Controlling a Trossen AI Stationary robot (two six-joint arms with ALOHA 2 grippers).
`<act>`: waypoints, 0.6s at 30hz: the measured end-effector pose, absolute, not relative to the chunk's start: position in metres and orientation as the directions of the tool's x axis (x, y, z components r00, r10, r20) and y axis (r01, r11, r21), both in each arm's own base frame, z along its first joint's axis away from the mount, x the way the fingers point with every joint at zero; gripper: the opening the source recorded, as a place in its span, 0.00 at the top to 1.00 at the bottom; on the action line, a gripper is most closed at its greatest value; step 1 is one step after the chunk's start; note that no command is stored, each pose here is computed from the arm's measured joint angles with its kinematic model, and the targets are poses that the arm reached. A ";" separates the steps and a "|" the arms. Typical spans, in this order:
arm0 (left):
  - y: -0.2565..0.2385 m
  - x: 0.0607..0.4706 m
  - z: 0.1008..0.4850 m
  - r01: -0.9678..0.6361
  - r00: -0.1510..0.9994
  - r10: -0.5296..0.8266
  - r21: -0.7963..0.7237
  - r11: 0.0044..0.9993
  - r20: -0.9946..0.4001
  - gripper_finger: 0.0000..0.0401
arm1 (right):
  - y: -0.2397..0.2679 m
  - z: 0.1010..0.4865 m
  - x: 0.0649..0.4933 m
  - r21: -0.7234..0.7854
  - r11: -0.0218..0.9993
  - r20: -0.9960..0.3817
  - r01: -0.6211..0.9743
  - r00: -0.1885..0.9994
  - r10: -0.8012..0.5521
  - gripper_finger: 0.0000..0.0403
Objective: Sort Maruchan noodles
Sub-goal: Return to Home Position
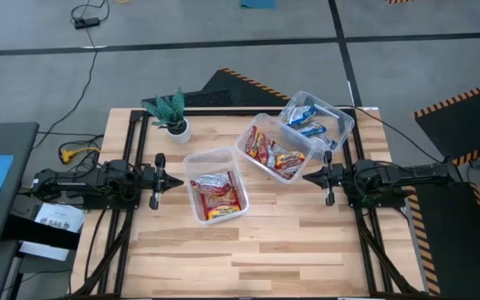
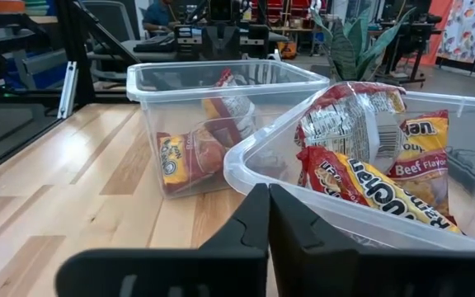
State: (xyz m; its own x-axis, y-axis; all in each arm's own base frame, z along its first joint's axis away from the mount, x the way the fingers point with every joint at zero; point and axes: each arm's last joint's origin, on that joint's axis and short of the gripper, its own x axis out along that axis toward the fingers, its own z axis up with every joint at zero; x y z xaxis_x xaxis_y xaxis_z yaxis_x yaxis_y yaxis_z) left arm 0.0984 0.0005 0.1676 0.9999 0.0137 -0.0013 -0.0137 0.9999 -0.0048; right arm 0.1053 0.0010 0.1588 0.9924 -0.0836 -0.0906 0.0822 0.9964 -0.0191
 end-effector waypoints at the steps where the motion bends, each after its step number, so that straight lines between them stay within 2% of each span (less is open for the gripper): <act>1: 0.000 0.098 0.168 -0.014 1.000 0.014 -0.005 1.000 -0.001 1.00 | 0.001 0.159 0.105 -0.019 0.996 -0.090 0.083 0.992 -0.084 0.94; 10: -0.002 0.097 0.170 0.015 0.999 -0.015 -0.005 1.000 0.033 1.00 | 0.003 0.161 0.104 -0.016 0.998 -0.064 0.065 0.996 -0.065 0.88; 18: -0.003 0.097 0.170 0.025 0.999 -0.025 -0.006 1.000 0.044 1.00 | 0.003 0.171 0.097 0.000 0.998 0.058 0.059 0.997 -0.059 0.88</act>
